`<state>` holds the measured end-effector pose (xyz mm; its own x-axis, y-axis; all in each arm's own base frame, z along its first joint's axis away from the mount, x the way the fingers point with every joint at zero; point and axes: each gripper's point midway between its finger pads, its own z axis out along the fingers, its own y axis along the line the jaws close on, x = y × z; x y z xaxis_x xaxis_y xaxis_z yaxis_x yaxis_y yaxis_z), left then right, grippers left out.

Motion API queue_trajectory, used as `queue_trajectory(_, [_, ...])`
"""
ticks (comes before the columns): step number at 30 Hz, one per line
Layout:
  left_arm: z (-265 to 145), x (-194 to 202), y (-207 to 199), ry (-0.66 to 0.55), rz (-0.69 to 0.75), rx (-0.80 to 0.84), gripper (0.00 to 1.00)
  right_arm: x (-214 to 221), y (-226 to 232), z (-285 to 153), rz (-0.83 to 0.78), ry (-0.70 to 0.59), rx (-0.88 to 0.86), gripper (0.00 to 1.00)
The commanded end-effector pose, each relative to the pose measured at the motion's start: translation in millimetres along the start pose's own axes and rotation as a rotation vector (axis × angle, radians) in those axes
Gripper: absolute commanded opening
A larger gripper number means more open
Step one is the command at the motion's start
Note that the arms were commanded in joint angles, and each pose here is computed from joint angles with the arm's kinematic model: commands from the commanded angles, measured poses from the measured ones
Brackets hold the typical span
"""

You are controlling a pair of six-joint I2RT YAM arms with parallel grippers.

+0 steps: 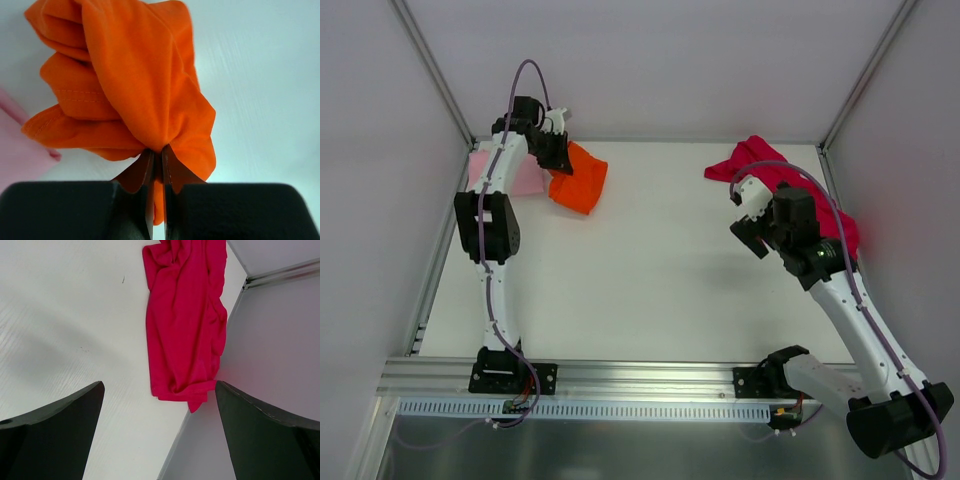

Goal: Fold and stack the t-shirts
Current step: Put the neatly folded tshirt into the corner of the board with the left arm

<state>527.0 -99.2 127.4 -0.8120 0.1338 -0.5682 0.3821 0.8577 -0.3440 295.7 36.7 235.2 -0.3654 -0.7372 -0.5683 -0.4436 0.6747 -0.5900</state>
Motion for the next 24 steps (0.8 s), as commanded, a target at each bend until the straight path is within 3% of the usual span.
queue_trajectory(1, [-23.7, -24.7, 22.8, -0.073, 0.062, -0.093, 0.0, -5.2, -3.1, -6.0, 0.021, -0.04, 0.022, 1.0])
queue_trajectory(24, [-117.6, -71.6, 100.5, -0.296, 0.095, -0.361, 0.0, 22.9, 25.3, -1.7, 0.01, 0.011, -0.052, 1.0])
